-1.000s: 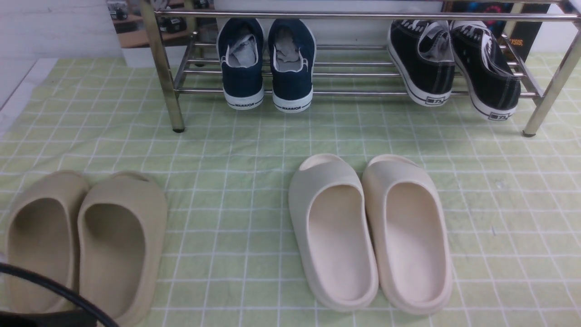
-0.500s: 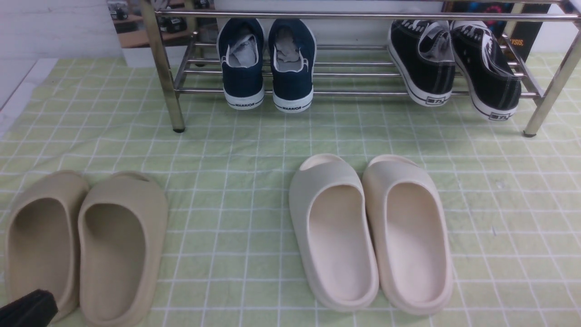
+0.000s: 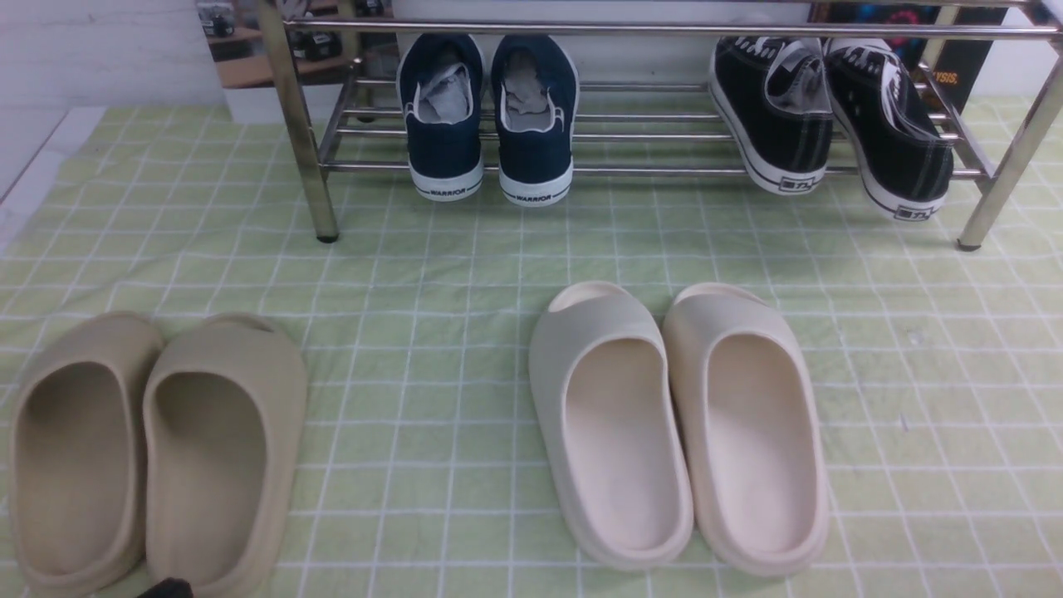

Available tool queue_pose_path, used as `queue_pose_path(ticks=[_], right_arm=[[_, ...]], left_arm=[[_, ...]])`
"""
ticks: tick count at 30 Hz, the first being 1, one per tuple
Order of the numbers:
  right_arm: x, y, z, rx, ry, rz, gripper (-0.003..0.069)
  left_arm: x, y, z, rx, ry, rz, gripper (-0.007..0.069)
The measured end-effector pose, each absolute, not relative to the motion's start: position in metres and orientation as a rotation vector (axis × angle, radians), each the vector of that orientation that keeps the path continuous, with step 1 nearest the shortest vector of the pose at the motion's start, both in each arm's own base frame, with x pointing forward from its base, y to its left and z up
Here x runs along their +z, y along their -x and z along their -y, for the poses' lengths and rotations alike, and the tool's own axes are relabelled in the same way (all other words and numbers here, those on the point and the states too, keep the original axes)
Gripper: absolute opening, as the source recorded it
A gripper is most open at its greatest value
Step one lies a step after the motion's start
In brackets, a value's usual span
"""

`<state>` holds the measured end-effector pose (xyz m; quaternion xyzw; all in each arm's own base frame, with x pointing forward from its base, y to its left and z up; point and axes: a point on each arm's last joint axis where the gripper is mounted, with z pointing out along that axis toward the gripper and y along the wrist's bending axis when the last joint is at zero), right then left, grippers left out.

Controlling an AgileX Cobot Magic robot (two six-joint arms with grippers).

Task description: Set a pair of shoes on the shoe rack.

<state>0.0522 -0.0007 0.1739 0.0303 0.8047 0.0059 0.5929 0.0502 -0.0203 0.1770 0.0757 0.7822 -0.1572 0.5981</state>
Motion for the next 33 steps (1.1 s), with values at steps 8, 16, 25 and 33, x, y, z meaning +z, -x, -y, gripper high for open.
queue_pose_path(ticks=[8, 16, 25, 33], right_arm=[[0.1739, -0.0522, 0.0007, 0.014, -0.070, -1.871, 0.0244], [0.1739, -0.0522, 0.0007, 0.014, -0.070, -1.871, 0.0244], [0.1739, -0.0522, 0.0007, 0.014, -0.070, -1.871, 0.0244], [0.1739, -0.0522, 0.0007, 0.014, -0.070, -1.871, 0.0244]], left_arm=[[0.1709, -0.0516, 0.0106, -0.208, -0.044, -1.879, -0.0013], [0.1697, -0.0516, 0.0088, -0.197, -0.015, -1.889, -0.0013], [0.1688, -0.0514, 0.0087, -0.195, -0.015, -1.897, -0.0013], [0.1688, -0.0514, 0.0087, -0.195, -0.015, -1.897, -0.0013]])
